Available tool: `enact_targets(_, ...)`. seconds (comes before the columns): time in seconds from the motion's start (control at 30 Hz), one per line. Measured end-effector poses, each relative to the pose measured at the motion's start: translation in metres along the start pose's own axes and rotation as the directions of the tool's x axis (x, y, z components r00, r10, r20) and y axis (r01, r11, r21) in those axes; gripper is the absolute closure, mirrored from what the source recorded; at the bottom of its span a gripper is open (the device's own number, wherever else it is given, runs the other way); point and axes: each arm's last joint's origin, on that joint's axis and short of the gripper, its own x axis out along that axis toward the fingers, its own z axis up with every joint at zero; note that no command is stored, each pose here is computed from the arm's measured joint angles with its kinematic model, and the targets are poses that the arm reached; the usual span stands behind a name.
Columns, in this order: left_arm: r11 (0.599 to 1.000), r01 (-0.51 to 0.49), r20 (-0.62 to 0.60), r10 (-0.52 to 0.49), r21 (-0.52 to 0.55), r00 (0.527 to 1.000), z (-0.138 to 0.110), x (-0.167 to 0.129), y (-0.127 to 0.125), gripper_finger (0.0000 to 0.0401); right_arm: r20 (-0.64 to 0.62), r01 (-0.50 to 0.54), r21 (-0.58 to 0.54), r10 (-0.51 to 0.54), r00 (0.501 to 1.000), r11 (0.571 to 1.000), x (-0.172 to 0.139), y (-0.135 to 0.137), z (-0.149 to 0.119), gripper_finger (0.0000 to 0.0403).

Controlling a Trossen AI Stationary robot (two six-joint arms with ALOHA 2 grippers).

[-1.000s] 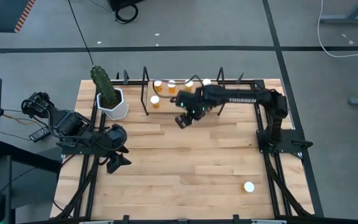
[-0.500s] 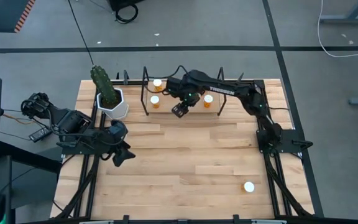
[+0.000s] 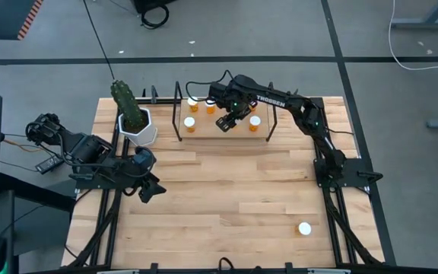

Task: Pick and place medicine bottles onto shelf by color
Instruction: Put the orange pill bottle on the shelf

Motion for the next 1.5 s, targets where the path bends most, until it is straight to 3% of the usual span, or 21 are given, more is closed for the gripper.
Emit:
enact_targets(0.27,1.000,-0.001,0.000,0.001,0.002,1.000,0.000,0.000,0.000,0.0120,0.005,-0.034,0.017,0.034,0.999,0.999,0.001,0.001,0.002,0.0181)
enact_targets(0.5,1.000,-0.001,-0.001,0.001,0.009,1.000,0.000,0.000,0.000,0.0120,-0.080,-0.019,0.043,0.022,0.997,0.999,0.017,0.001,0.002,0.0181)
enact_targets(1.5,1.000,0.002,-0.004,-0.002,0.012,1.000,0.000,0.000,0.000,0.0120,-0.020,-0.029,0.077,0.030,0.999,0.997,0.015,-0.004,0.010,0.0181)
